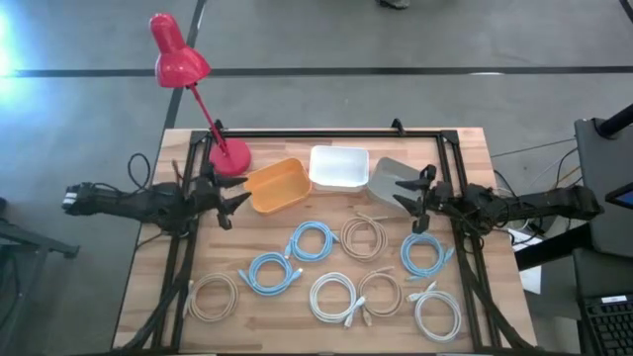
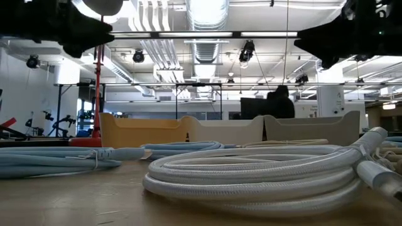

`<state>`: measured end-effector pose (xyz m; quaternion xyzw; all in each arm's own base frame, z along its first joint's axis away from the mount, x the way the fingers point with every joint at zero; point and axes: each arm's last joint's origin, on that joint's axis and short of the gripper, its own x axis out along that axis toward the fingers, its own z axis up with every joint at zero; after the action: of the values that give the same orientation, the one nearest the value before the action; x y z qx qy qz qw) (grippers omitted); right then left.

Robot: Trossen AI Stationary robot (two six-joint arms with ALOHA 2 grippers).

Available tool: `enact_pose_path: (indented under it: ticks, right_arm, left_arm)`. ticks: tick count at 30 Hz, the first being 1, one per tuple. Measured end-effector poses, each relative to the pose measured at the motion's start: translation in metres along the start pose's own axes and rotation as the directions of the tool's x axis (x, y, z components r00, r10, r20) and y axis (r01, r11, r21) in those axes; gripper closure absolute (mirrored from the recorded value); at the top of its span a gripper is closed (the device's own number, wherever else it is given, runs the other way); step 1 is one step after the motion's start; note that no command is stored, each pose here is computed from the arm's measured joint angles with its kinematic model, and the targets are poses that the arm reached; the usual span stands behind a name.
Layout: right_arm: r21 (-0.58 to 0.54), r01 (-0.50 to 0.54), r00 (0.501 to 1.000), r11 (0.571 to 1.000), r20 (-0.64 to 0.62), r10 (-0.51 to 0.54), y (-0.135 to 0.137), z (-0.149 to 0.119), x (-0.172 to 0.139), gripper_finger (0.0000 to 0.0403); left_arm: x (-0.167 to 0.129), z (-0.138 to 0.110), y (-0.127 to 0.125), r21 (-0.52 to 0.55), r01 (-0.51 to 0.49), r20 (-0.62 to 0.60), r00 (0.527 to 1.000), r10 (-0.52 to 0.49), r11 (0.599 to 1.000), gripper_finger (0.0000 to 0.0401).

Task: Pick & Place USB Port
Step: Put the bottom left brown usb cable into the yellow bin

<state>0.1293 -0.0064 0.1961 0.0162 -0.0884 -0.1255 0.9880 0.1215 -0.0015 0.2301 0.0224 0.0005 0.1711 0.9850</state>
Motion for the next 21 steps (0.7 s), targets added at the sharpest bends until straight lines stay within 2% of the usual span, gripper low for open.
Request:
enact_pose_path:
  ticks: [3, 6, 9, 12, 16, 21]
  right_arm:
    - [0.026, 0.0, 1.0, 1.0, -0.013, 0.0, 0.002, 0.007, 0.008, 0.0222]
    - [0.016, -0.002, 0.999, 1.0, -0.038, 0.002, 0.005, 0.014, 0.017, 0.0223]
    - [-0.011, 0.002, 0.999, 1.0, -0.044, -0.002, 0.007, 0.022, 0.027, 0.0222]
    - [-0.024, 0.004, 0.997, 1.0, -0.074, -0.005, 0.01, 0.025, 0.037, 0.0223]
    - [-0.049, 0.001, 0.993, 0.999, -0.121, -0.007, 0.013, 0.024, 0.05, 0.0223]
    - [-0.065, -0.002, 0.984, 0.998, -0.178, -0.009, 0.018, 0.02, 0.068, 0.0223]
  left_arm:
    - [0.011, 0.013, -0.006, 0.043, 0.042, -0.099, 0.994, -0.037, 0.998, 0.0151]
    - [0.023, 0.025, -0.013, 0.068, 0.111, -0.236, 0.967, -0.092, 0.991, 0.0136]
    - [0.034, 0.029, -0.02, 0.054, 0.165, -0.385, 0.914, -0.132, 0.985, 0.0134]
    - [0.045, 0.025, -0.03, -0.011, 0.21, -0.49, 0.851, -0.189, 0.978, 0.0137]
    - [0.053, 0.019, -0.046, -0.058, 0.293, -0.538, 0.796, -0.277, 0.954, 0.0139]
    - [0.048, 0.009, -0.062, -0.104, 0.345, -0.61, 0.719, -0.334, 0.933, 0.0139]
